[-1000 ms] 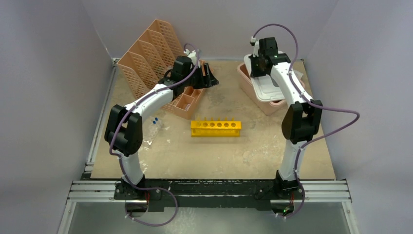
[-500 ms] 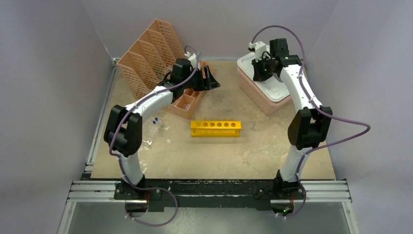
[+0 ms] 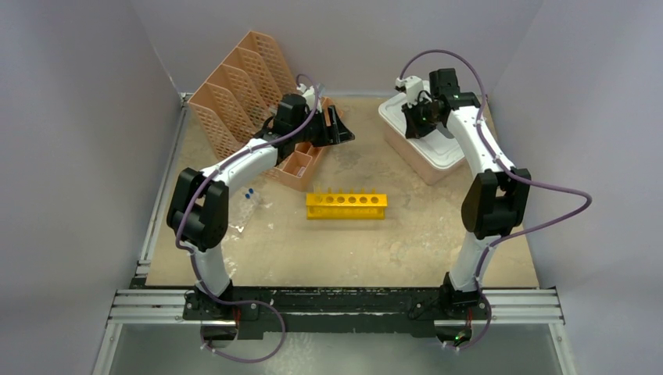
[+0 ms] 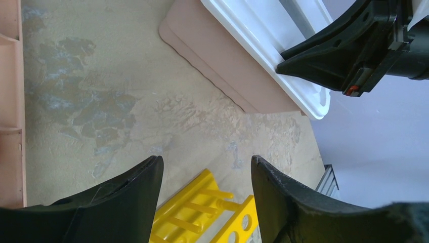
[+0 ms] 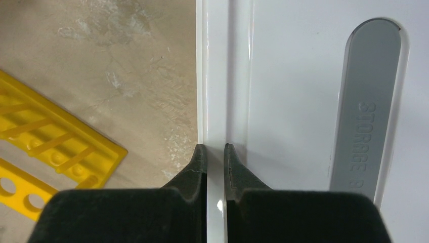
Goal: Organize the chemistry lab equipment
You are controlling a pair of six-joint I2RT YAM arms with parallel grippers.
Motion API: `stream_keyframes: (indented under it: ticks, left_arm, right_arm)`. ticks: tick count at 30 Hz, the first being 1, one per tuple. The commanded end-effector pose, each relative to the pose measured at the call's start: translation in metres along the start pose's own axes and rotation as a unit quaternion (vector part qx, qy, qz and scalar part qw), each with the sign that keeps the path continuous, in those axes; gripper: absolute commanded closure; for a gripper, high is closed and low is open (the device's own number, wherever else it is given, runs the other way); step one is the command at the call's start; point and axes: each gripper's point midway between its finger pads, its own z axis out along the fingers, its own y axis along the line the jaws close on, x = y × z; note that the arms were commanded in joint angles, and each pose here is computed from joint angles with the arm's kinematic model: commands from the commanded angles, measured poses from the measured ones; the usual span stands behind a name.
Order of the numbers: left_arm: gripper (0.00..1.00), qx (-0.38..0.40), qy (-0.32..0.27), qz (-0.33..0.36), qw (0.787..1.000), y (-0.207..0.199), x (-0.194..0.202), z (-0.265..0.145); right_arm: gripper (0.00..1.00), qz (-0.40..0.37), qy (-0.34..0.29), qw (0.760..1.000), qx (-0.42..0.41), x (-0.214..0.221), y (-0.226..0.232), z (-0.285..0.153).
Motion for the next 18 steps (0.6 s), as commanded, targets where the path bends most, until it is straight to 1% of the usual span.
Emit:
stream_keyframes:
  ticks: [1,3,6,14,18]
  left_arm:
    - [0.37,0.031,-0.031,0.013,0.999,-0.021,-0.021,-0.009]
    - [0.37,0.03,-0.03,0.013,0.999,-0.021,-0.021,-0.009]
    - [0.37,0.03,-0.03,0.014,0.999,-0.021,-0.021,-0.008]
    - [0.37,0.029,-0.027,0.014,0.999,-0.02,-0.02,-0.007]
    - [0.37,0.027,-0.026,0.015,0.999,-0.018,-0.019,-0.007]
  right_arm:
    - [1.0,0.012,-0.005,1.0,-0.013,-0.001,0.008,-0.002]
    - [1.0,0.016,-0.002,1.0,-0.004,0.001,0.005,-0.002]
    - [1.0,0.018,-0.016,1.0,0.007,-0.005,0.001,-0.005]
    - [1.0,0.017,-0.071,0.997,0.028,-0.034,-0.012,-0.015]
    - [1.0,0.023,-0.071,0.997,0.022,-0.035,-0.016,-0.019]
